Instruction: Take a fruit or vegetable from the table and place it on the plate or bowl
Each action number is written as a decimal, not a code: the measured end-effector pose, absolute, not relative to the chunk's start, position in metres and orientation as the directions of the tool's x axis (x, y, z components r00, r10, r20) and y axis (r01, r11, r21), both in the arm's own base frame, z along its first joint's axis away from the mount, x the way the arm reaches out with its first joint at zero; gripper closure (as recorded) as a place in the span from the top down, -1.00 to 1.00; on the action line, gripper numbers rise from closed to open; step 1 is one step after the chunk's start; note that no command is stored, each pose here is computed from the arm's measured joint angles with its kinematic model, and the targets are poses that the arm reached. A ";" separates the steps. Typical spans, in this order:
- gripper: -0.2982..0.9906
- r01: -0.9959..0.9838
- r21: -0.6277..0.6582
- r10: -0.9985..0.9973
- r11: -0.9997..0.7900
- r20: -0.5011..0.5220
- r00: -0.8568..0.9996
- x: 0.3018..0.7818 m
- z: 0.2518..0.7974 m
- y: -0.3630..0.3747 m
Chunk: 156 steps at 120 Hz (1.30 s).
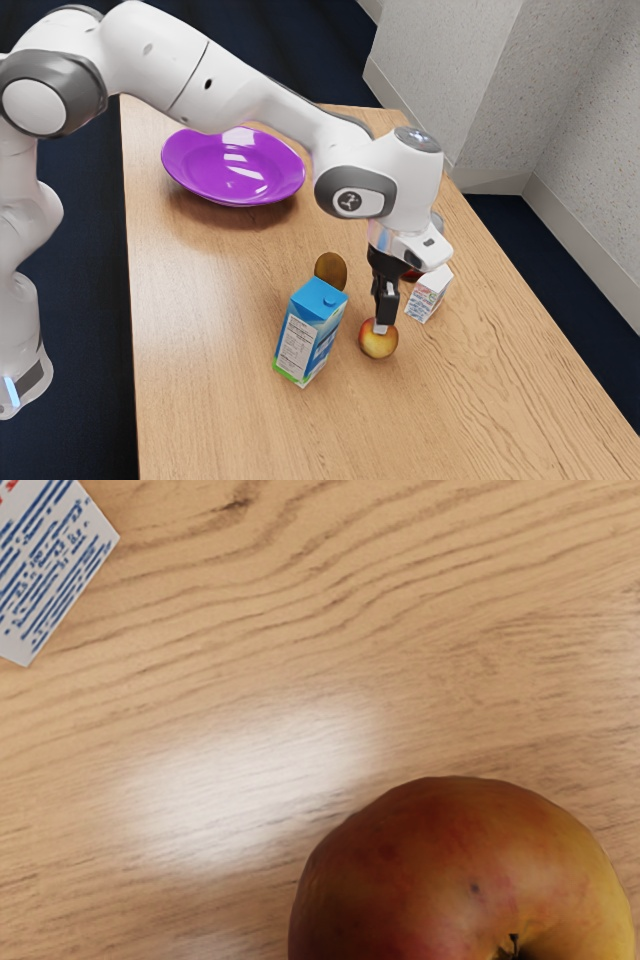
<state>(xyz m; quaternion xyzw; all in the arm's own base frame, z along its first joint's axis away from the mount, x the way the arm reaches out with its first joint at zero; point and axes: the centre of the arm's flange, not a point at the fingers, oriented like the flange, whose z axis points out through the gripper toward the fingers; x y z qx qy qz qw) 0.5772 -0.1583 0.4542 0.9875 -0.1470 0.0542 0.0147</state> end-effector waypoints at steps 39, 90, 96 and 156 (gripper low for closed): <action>0.54 -0.303 0.012 -0.300 -0.953 0.114 0.947 0.578 0.449 -0.166; 0.53 -0.301 0.010 -0.299 -0.953 0.095 0.950 0.581 0.433 -0.169; 0.54 -0.299 0.012 -0.297 -0.954 0.090 0.951 0.582 0.430 -0.169; -0.17 -0.290 0.025 -0.281 -0.957 0.180 0.943 0.572 0.482 -0.161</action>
